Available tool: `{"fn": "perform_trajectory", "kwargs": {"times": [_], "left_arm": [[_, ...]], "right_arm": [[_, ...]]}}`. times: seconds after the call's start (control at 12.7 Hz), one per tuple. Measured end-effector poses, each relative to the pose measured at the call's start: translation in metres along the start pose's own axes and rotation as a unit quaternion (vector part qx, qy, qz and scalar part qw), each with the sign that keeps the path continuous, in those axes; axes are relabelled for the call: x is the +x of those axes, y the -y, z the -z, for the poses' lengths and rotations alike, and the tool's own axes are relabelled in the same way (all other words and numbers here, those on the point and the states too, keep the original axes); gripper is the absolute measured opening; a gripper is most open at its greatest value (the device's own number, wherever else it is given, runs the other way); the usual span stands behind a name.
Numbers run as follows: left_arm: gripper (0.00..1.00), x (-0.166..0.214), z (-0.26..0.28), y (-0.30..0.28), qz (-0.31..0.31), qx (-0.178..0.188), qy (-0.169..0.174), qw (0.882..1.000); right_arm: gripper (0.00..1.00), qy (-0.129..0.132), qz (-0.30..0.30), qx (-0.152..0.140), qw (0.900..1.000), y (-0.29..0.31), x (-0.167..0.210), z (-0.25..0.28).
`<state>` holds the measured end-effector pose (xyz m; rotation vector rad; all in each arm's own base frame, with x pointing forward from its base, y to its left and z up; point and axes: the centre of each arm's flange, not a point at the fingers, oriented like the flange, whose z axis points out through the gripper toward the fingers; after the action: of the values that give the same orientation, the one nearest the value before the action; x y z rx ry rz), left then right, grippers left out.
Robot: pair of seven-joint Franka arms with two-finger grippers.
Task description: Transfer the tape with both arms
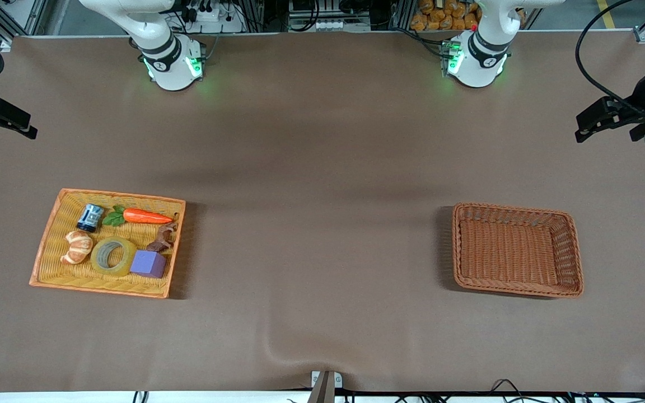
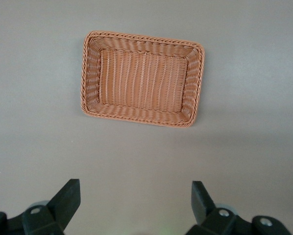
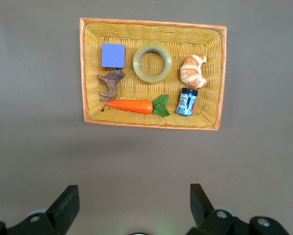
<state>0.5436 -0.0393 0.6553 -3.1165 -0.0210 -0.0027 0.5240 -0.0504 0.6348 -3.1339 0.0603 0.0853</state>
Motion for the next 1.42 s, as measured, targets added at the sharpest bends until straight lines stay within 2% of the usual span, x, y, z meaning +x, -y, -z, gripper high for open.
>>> {"fn": "perform_trajectory", "kwargs": {"times": [0.87,1.18,1.42], "left_arm": [[1.00,0.000,0.007,0.007,0.003,-0.001,-0.007,1.000],[1.00,0.000,0.007,0.006,0.002,0.000,-0.006,1.000],[1.00,-0.001,0.006,0.002,-0.002,0.000,-0.005,1.000]], "right_arm": [[1.00,0.005,0.001,0.000,1.000,0.001,0.000,-0.002],[1.00,0.022,-0.001,0.000,1.000,-0.001,0.010,-0.021],[1.00,0.038,-0.013,0.001,0.999,-0.013,0.036,-0.059]]}}
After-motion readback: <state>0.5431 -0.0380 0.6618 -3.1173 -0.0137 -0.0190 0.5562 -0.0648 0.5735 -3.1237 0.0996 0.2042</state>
